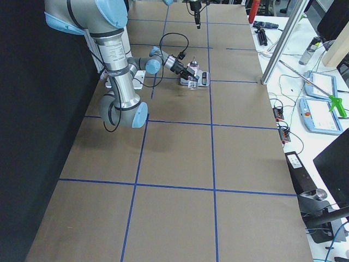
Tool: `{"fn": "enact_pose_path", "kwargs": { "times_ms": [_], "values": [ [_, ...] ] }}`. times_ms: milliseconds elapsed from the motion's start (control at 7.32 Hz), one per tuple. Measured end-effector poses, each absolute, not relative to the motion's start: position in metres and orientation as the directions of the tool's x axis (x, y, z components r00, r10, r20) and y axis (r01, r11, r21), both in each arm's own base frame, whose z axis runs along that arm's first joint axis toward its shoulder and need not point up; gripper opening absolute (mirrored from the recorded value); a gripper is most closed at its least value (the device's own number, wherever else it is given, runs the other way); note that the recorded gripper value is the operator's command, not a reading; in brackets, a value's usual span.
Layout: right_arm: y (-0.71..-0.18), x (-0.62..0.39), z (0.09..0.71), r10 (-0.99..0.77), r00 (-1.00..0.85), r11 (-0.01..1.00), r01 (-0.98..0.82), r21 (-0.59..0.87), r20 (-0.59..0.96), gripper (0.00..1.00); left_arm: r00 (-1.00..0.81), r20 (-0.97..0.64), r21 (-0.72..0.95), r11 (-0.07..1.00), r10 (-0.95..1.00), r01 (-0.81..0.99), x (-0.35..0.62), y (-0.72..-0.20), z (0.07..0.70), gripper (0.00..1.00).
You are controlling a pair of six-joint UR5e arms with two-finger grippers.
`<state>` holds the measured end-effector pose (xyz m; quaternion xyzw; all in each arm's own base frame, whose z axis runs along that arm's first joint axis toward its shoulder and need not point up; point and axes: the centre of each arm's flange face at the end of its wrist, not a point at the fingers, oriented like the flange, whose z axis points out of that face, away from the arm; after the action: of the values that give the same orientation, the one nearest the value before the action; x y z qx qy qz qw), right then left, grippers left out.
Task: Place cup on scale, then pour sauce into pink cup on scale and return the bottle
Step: 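Tilt the bottle upright with the right gripper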
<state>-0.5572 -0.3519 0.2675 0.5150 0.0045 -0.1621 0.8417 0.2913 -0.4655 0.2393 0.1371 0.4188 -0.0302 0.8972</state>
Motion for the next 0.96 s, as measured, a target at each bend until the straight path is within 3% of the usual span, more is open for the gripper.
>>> {"fn": "enact_pose_path", "kwargs": {
  "times_ms": [410,819,956],
  "values": [
    [-0.354,-0.526,0.287,-0.260,0.949,0.460,-0.043,0.887,0.180,0.00,0.649,-0.758,0.219,0.961,0.059,0.168,0.292,-0.466,0.241,0.58],
    [-0.356,-0.494,0.317,-0.172,0.834,0.506,-0.382,0.773,0.524,0.00,0.651,-0.757,0.218,0.962,0.059,0.166,0.294,-0.467,0.242,0.58],
    [-0.356,-0.484,0.326,-0.141,0.806,0.514,-0.438,0.738,0.576,0.00,0.651,-0.757,0.218,0.962,0.059,0.166,0.294,-0.467,0.242,0.58]
  ]
}}
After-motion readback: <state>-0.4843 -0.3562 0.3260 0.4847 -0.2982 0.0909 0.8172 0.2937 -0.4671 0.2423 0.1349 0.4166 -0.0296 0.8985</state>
